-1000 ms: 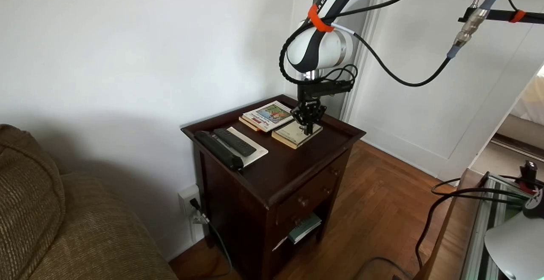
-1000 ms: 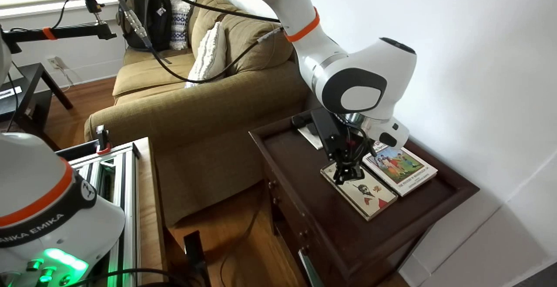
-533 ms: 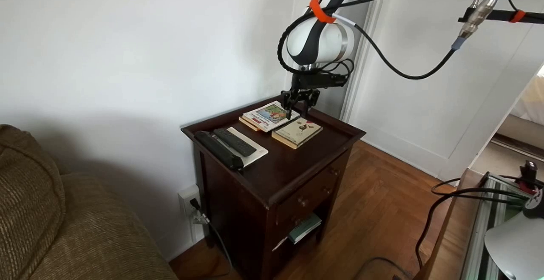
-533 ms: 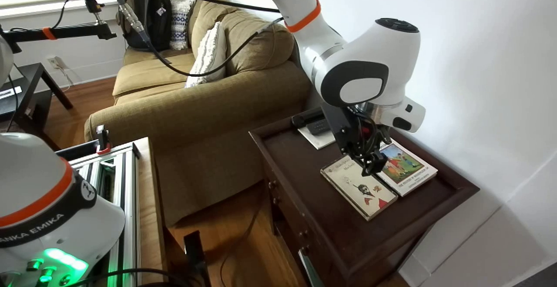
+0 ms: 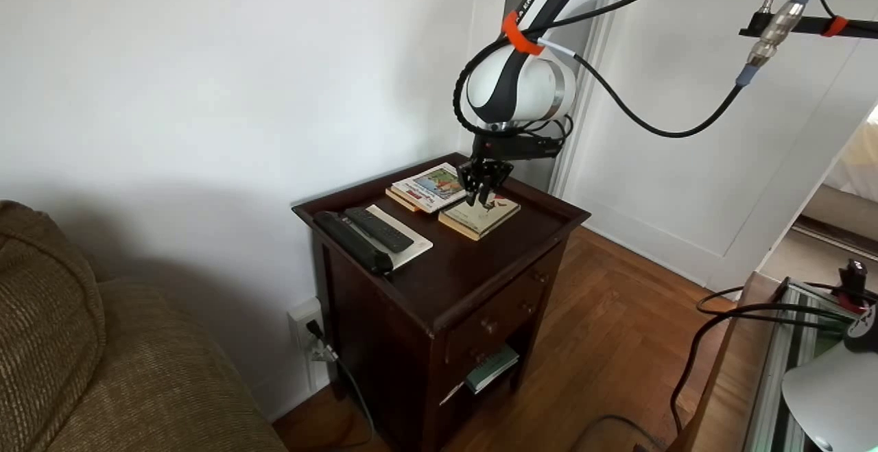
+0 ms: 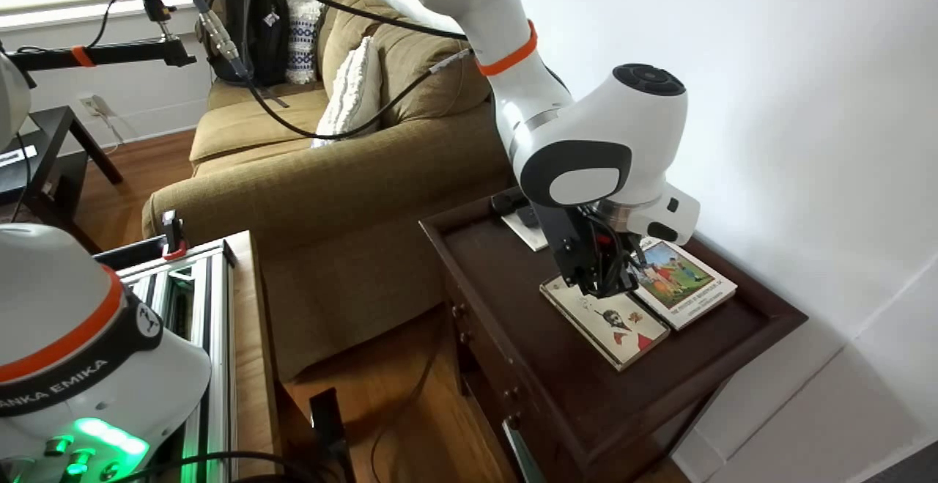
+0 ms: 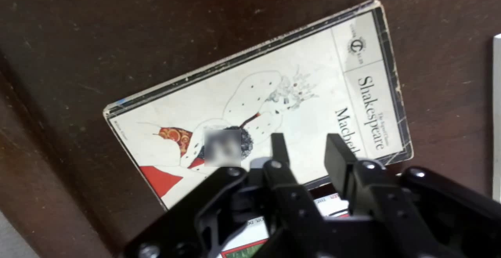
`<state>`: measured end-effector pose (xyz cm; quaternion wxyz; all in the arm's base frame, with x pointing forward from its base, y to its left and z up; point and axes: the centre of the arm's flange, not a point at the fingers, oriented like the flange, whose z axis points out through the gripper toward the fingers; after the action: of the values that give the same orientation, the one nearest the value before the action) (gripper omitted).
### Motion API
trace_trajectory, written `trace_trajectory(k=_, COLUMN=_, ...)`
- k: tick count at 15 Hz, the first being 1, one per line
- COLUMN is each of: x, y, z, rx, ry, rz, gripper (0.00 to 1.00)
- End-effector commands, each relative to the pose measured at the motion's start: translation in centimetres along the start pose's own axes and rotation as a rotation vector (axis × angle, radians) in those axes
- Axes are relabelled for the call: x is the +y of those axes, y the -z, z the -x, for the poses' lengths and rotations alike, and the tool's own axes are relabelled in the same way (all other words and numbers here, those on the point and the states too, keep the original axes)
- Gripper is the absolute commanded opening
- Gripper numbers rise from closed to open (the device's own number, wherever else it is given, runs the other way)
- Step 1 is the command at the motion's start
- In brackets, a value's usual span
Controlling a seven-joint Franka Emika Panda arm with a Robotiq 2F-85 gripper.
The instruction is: Place the top two books in front of the table
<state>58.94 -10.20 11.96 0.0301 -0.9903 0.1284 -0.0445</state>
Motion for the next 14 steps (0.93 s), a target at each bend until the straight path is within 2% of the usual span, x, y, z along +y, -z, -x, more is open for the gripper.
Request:
trace_trajectory(k=1, x=0.6, y=-1.1, z=0.7, rx=0.036, ry=0.027, rz=-0.032, gripper=0.02)
trace_trajectory(k=6, x=1.0, y=-2.4, z=1.5, rx=0.005, ry=0.046, rz=-0.014, gripper=0.00)
trace_trajectory(k=14, x=1.3, y=-2.7, z=2.8, rx=-0.111, ry=0.014, rz=0.015, gripper=0.00)
